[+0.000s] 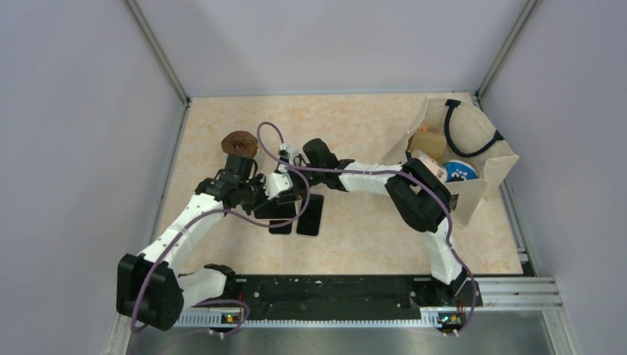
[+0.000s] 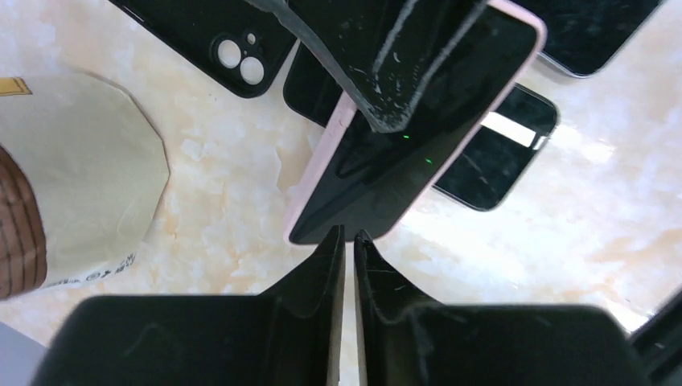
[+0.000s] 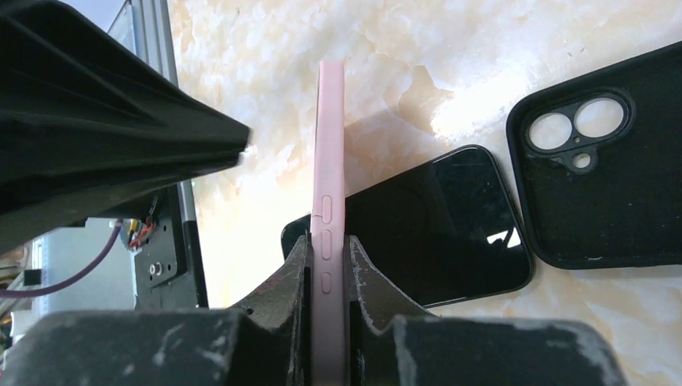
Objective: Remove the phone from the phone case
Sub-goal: Adjust the phone.
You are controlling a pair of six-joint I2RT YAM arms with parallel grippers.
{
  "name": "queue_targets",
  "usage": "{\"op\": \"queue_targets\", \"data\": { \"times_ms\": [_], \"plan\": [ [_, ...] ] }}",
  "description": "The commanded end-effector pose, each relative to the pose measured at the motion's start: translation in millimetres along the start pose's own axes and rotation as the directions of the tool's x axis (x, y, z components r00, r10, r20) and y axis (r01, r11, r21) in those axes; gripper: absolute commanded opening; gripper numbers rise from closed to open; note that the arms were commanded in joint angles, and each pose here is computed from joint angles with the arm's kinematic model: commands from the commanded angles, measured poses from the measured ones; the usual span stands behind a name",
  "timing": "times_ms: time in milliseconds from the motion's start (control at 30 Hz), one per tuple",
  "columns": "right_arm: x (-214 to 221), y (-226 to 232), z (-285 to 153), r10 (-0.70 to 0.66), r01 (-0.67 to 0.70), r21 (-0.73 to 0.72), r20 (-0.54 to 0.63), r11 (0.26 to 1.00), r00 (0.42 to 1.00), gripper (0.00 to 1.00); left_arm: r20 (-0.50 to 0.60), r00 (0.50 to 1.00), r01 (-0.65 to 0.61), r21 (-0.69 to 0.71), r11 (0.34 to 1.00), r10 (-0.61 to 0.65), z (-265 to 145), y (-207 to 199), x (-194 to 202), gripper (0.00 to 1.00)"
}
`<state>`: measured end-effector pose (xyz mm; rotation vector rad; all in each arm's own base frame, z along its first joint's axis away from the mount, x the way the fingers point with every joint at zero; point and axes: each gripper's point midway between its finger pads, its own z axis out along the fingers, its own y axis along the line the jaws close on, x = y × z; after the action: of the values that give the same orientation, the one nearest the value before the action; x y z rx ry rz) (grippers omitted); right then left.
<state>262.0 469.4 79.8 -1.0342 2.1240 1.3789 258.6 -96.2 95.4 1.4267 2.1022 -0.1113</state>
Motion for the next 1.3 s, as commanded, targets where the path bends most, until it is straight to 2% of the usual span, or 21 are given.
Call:
{"op": "queue_targets", "data": {
  "times_ms": [0, 67, 200, 367, 533, 633, 700, 867, 1033, 1267],
  "plan": [
    [-49, 41, -26, -0.130, 0.137, -0.066, 0.098, 0.988, 0.987, 0.00, 0.076, 0.995, -0.063, 0.056, 0.996, 0.059, -43, -8, -22, 0.19],
    [-56, 49, -35, -0.150, 0.161, -0.088, 0.114, 0.983, 0.982, 0.00, 0.098, 0.993, -0.069, 0.086, 0.994, 0.061, -60, -14, -26, 0.27],
    [-74, 73, -55, -0.195, 0.219, -0.164, 0.154, 0.962, 0.969, 0.00, 0.141, 0.989, -0.055, 0.112, 0.992, 0.039, -86, -13, -36, 0.37],
    [-88, 109, -78, -0.237, 0.282, -0.252, 0.195, 0.926, 0.952, 0.00, 0.238, 0.971, 0.002, 0.129, 0.992, -0.033, -115, -1, -52, 0.41],
    [-91, 126, -102, -0.332, 0.380, -0.248, 0.212, 0.891, 0.919, 0.00, 0.330, 0.935, 0.050, 0.244, 0.968, -0.132, -131, -9, -79, 0.47],
    [-89, 132, -115, -0.400, 0.440, -0.221, 0.204, 0.870, 0.894, 0.00, 0.378, 0.904, 0.076, 0.317, 0.945, -0.200, -135, -13, -96, 0.52],
    [-89, 135, -124, -0.453, 0.489, -0.191, 0.202, 0.851, 0.868, 0.00, 0.393, 0.889, 0.090, 0.357, 0.930, -0.237, -136, -16, -103, 0.61],
    [-91, 145, -144, -0.556, 0.584, -0.133, 0.198, 0.801, 0.807, 0.00, 0.393, 0.877, 0.096, 0.420, 0.902, -0.276, -137, -20, -109, 0.72],
    [-92, 152, -154, -0.590, 0.617, -0.116, 0.204, 0.778, 0.781, 0.00, 0.409, 0.863, 0.069, 0.489, 0.869, -0.298, -134, -31, -121, 0.83],
    [-88, 161, -161, -0.598, 0.628, -0.135, 0.209, 0.766, 0.774, 0.00, 0.449, 0.850, 0.041, 0.464, 0.885, -0.275, -121, -25, -140, 0.86]
  ]
}}
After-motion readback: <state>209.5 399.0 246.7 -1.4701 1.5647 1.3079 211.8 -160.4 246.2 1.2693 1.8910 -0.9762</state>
